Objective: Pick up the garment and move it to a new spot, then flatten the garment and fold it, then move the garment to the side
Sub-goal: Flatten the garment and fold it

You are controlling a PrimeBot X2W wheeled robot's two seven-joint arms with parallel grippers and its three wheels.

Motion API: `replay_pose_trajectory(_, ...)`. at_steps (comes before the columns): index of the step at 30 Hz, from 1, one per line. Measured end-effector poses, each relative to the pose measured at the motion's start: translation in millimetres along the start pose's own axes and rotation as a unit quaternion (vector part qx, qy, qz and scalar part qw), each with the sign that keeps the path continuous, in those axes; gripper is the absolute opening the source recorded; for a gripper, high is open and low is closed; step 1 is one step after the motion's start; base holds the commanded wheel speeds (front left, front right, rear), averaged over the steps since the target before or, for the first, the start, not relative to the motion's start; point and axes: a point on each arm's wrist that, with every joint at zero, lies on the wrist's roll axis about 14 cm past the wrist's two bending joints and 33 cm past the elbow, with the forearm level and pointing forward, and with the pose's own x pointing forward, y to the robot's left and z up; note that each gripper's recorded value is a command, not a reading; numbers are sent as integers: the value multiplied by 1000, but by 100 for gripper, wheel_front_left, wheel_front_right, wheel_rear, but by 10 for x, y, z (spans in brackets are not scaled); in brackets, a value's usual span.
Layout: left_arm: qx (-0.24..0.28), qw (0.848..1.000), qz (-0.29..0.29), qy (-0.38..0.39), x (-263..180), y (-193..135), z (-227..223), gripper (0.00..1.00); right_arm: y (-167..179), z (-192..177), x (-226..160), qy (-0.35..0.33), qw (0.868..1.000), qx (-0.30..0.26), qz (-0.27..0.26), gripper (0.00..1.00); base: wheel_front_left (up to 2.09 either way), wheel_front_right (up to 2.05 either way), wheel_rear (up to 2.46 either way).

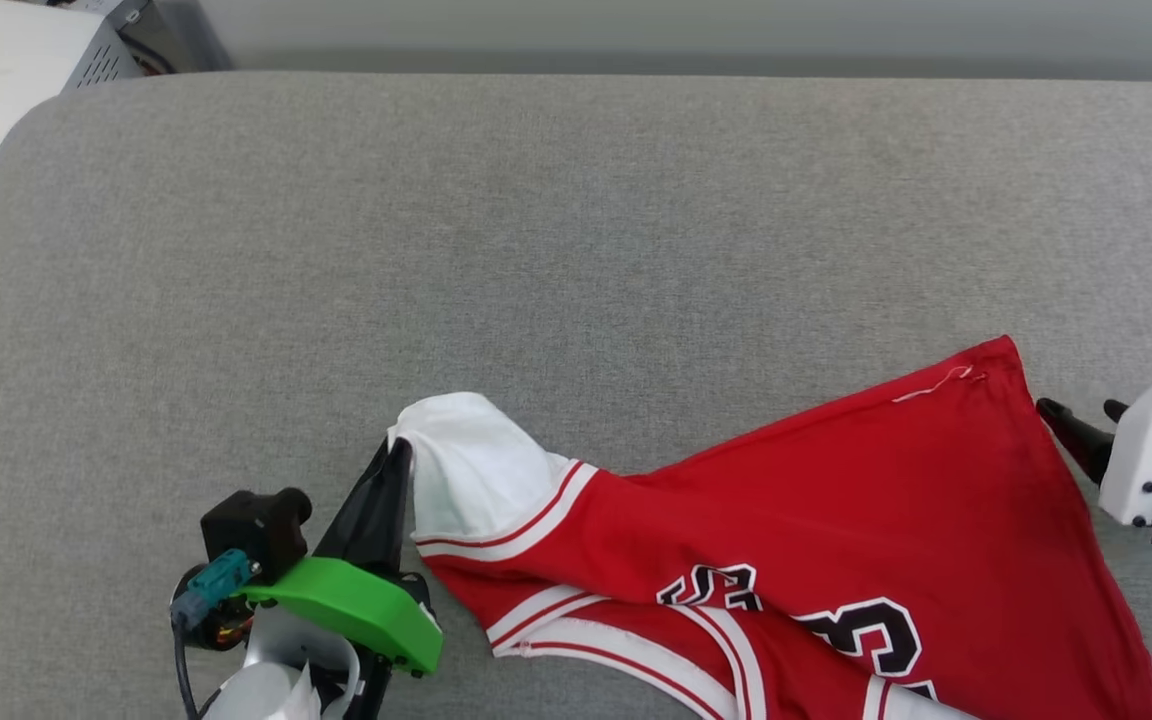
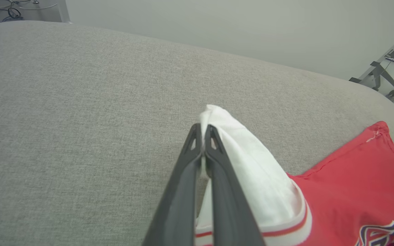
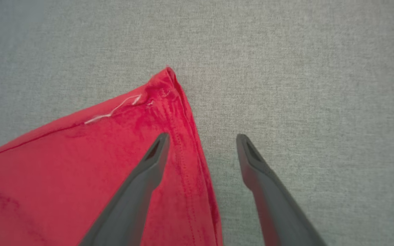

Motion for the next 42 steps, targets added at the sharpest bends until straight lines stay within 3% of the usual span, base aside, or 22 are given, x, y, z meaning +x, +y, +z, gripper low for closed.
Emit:
replay_pose_trajectory(8,-8,1000,3,4,146,46,-123,0,232,52,398,67,996,-53,35,100,0,0,0)
replay_pose_trajectory(16,-4,1000,14,10,223,152,-212,0,237,-309,656,171,982,-72,43,100,0,0,0)
replay_pose_trajectory(17,-4,1000,15,11,219,162,-219,0,244,-327,661,182,980,-73,45,66,0,0,0)
replay_pose_trajectory(18,-4,1000,16,10,215,170,-220,0,252,-329,661,187,979,-71,47,12,0,0,0)
replay_pose_trajectory(19,-4,1000,17,10,211,174,-220,0,261,-330,656,190,978,-71,49,0,0,0,0)
replay_pose_trajectory(23,-2,1000,16,8,207,166,-204,0,296,-357,602,199,976,-67,55,0,0,0,0)
replay_pose_trajectory(29,17,1000,1,-2,178,141,-95,0,276,-163,495,152,986,-52,52,0,0,0,0)
replay_pose_trajectory(36,58,997,-37,-41,311,61,377,0,209,203,248,67,996,-40,33,0,0,0,0)
replay_pose_trajectory(42,95,989,-61,-94,593,-46,1046,0,138,704,-3,-27,999,-41,12,0,0,0,0)
